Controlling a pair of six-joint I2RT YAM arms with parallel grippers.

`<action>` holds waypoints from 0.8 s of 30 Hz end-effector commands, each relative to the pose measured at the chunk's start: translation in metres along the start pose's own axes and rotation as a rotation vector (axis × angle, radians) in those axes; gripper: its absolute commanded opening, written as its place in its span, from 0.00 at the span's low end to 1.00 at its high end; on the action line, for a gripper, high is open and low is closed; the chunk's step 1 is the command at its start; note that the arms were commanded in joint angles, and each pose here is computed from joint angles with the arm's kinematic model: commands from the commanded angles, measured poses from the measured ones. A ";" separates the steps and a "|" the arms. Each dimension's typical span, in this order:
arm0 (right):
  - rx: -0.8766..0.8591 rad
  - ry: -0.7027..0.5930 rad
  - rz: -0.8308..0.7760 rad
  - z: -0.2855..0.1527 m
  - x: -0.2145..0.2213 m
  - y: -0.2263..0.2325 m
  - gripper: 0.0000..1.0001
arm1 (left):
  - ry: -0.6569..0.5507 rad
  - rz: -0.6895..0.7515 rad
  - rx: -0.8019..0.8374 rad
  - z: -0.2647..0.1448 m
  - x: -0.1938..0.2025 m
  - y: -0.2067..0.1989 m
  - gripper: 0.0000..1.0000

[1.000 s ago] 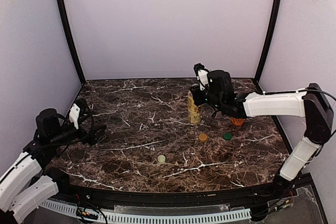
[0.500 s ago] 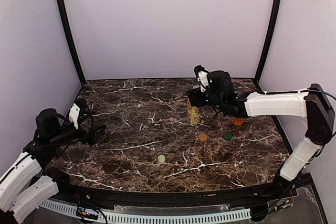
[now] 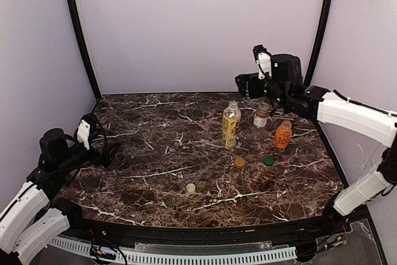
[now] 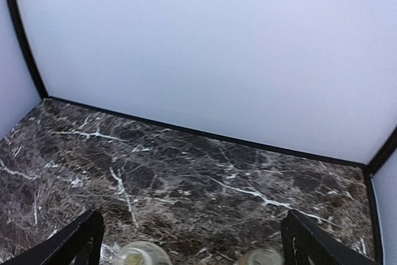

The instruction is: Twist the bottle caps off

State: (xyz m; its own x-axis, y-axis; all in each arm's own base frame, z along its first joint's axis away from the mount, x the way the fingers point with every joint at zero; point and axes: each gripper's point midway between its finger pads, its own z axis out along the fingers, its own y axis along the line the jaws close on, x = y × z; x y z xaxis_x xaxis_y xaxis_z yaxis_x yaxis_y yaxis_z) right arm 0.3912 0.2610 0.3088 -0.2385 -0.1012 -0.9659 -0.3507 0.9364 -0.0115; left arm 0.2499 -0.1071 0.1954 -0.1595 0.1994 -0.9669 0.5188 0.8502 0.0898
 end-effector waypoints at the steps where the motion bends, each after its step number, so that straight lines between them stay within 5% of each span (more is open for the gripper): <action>1: 0.246 0.066 0.115 -0.036 0.011 -0.084 0.99 | 0.008 -0.026 -0.171 -0.004 0.006 0.031 0.99; 11: 0.542 0.134 0.313 -0.149 0.113 -0.181 0.99 | 0.016 -0.125 -0.387 -0.023 0.025 0.070 0.99; 24: 0.619 0.275 0.489 -0.156 0.218 -0.207 0.99 | -0.015 -0.137 -0.405 -0.031 0.029 0.077 0.99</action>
State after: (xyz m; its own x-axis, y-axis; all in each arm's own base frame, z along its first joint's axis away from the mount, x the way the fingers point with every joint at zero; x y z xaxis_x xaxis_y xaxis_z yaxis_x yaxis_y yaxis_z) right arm 0.2699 0.0009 0.1525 -0.5041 0.2726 -0.8195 0.3535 0.9309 0.0921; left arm 0.2601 -0.0220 0.1893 -0.1785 0.0855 -0.9802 0.1167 0.9910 0.0652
